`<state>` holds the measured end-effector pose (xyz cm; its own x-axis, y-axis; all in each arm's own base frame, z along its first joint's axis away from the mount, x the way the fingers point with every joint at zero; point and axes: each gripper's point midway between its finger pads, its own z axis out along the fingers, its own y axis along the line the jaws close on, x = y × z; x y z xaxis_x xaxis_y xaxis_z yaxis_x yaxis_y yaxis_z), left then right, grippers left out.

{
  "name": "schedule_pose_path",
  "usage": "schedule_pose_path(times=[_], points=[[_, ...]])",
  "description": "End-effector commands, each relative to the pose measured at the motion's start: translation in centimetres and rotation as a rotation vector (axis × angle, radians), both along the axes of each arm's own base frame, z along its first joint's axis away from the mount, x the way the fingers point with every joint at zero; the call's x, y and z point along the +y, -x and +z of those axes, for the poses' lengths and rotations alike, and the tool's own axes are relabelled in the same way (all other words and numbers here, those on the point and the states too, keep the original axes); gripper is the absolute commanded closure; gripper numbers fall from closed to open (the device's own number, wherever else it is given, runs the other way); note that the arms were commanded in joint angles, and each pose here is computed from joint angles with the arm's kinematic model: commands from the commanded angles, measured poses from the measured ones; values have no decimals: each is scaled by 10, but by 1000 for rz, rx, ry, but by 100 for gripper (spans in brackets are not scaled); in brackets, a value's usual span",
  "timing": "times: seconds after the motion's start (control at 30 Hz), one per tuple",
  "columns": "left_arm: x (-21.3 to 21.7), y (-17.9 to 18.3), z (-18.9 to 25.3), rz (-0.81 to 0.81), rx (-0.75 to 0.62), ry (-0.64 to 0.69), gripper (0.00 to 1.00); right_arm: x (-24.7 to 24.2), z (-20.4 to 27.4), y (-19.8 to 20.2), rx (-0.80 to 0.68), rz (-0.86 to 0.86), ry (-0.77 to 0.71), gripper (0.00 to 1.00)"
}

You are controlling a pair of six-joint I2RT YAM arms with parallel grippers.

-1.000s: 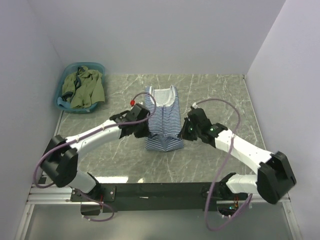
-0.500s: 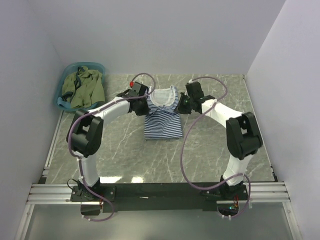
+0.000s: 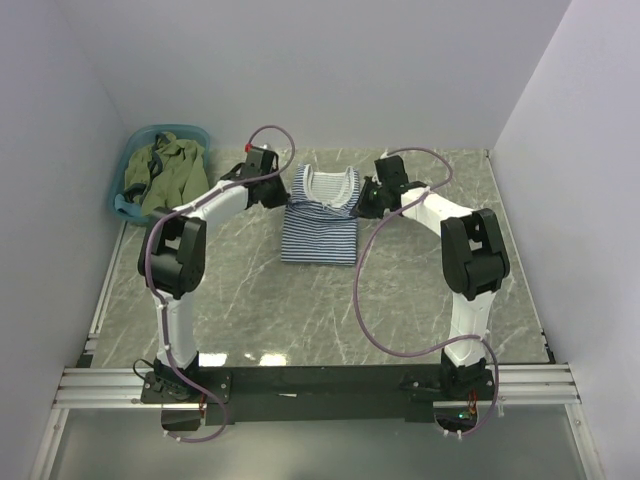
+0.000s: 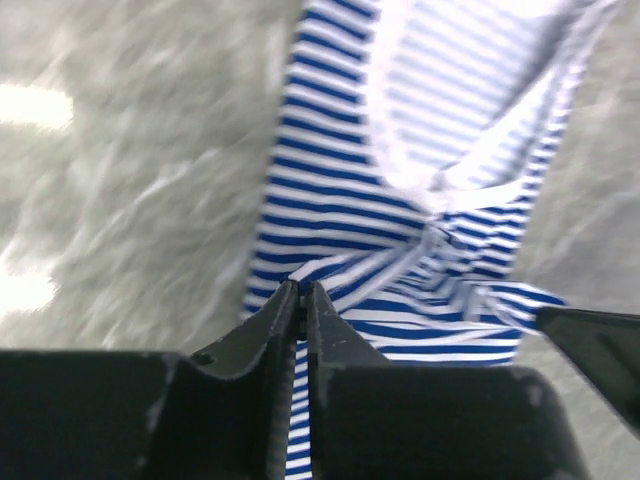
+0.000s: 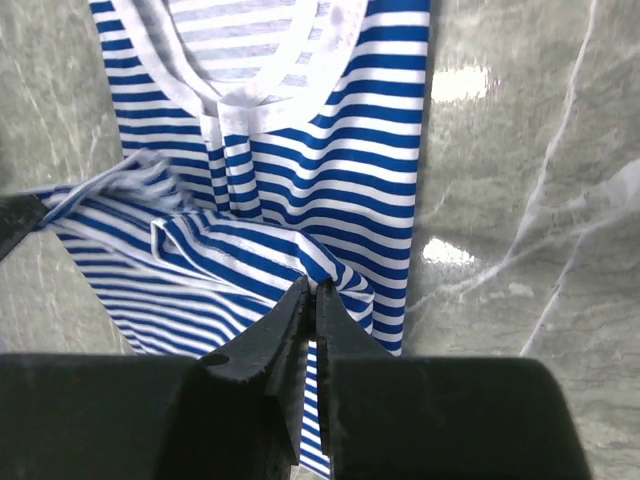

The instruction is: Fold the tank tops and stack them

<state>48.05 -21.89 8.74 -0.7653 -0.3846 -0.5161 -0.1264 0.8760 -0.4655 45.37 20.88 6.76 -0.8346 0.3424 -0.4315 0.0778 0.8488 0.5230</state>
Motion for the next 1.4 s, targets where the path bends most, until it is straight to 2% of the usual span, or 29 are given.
schedule_pose_path(times=[0.0,0.1,0.13,0.2,0.23,0.27,0.37,0.53,0.57,0.63,0.67,0.7,0.73,0.83,0.9,1.03,1.13,1.37], points=[[-29,-20,26,-110,-103,89,83,-1,24,-20,-79,-15,-8,86],[-39,-22,23,-145,-98,121,71,-5,20,-20,-68,-32,9,71],[-40,-24,23,-148,-104,123,63,-10,22,-21,-73,-53,24,68],[-41,-26,28,-150,-117,128,53,-21,22,-20,-74,-95,41,57],[-40,-28,29,-144,-120,124,53,-24,23,-20,-75,-105,40,54],[-38,-29,31,-134,-123,115,46,-28,22,-18,-71,-114,45,52],[-25,-29,36,-69,-129,83,38,-35,34,-14,-103,-143,61,48],[-3,-18,52,45,-144,47,35,-21,46,12,-129,-107,97,48],[2,-7,42,54,-108,37,35,-21,33,26,-101,-99,110,48],[16,5,46,116,-98,17,35,-16,38,41,-123,-94,104,48],[22,21,29,119,-56,1,36,-19,22,59,-87,-88,116,48],[25,30,35,127,-57,9,36,-17,28,64,-105,-89,100,48],[26,48,17,120,-10,18,37,-16,14,80,-76,-76,109,48],[24,78,12,88,21,56,37,-15,8,97,-71,-58,120,48],[22,117,-15,42,93,77,35,-12,-3,110,-50,-34,110,47],[9,149,-24,-27,115,172,31,-7,-21,126,-7,-13,84,47],[2,158,-29,-43,117,199,31,-4,-27,131,11,-17,66,47],[-3,153,-21,-35,69,242,34,0,-16,134,-32,-41,36,48]])
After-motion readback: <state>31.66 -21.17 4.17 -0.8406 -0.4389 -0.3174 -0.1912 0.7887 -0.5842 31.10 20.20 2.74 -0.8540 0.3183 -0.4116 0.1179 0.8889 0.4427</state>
